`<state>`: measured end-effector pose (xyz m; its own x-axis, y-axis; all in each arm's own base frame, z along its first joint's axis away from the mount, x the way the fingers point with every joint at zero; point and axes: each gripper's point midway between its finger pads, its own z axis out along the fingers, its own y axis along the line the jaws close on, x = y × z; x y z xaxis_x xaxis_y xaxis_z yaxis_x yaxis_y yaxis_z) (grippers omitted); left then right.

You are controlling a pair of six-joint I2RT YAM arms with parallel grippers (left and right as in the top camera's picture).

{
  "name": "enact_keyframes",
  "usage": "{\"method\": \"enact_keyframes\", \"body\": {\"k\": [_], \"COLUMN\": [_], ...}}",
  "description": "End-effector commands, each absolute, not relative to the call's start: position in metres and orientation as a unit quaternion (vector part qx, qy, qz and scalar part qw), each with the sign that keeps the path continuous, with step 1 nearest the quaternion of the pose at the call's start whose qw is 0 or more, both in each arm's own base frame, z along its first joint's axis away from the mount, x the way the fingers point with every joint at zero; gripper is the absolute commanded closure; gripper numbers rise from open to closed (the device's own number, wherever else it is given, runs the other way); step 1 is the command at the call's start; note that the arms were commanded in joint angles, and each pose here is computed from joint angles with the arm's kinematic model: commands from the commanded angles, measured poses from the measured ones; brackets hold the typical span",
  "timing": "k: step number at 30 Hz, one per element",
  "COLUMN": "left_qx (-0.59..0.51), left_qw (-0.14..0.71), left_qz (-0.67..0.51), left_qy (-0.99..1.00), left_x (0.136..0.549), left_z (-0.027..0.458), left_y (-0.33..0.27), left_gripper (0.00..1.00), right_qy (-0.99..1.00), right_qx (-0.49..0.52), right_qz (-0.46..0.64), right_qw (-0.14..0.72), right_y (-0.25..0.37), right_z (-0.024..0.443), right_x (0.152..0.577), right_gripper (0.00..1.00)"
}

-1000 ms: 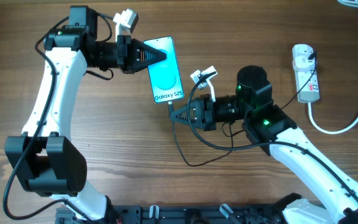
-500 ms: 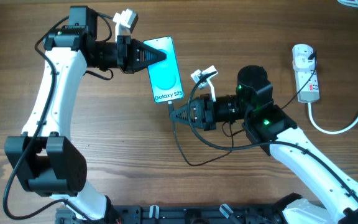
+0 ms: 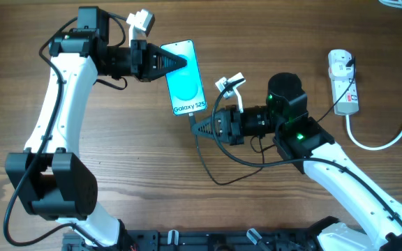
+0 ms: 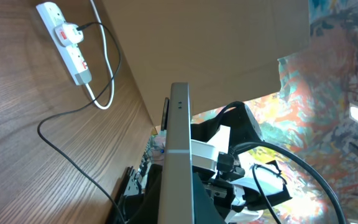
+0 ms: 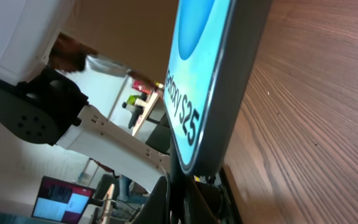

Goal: Plug charger to phone and switch on socket

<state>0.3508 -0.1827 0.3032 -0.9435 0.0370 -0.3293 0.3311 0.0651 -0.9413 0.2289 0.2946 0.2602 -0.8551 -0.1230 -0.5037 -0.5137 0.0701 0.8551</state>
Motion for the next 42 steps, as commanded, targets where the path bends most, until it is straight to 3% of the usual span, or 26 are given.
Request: {"method": "enact_keyframes", "body": {"k": [1, 20, 34, 36, 39, 42], "left_qx": [0.136, 0.143, 0.146, 0.146, 0.147, 0.149], "left_qw": [0.111, 0.087, 0.090, 0.090, 0.092, 0.094], "left_qz": [-0.693, -0.684, -0.684, -0.684, -0.682, -0.680], "left_qy": [0.699, 0.710, 0.709, 0.709, 0.710, 0.712], "left_x": [0.347, 0.337, 0.338, 0.338, 0.338, 0.339], "left_z": [0.314, 0.307, 0.307, 0.307, 0.307, 0.306], "left_y": [-0.185, -0.200, -0.200, -0.200, -0.200, -0.200], "left_gripper": [0.96, 0.96, 0.96, 0.96, 0.96, 0.96], "right_qy": [0.721, 0.712, 0.709, 0.709, 0.711, 0.718], "right_qx": [-0.207, -0.185, -0.189, -0.189, -0.188, -0.180], "right_qz": [0.638, 0.638, 0.642, 0.643, 0.643, 0.641], "right_qw": [0.175, 0.230, 0.220, 0.220, 0.214, 0.204], "right_y": [0.290, 0.279, 0.278, 0.278, 0.278, 0.278], "right_z": [0.263, 0.279, 0.279, 0.279, 0.278, 0.273], "right_x": [0.239, 0.265, 0.261, 0.261, 0.260, 0.259], "right_gripper": [0.96, 0.96, 0.95, 0.89, 0.62, 0.53]}}
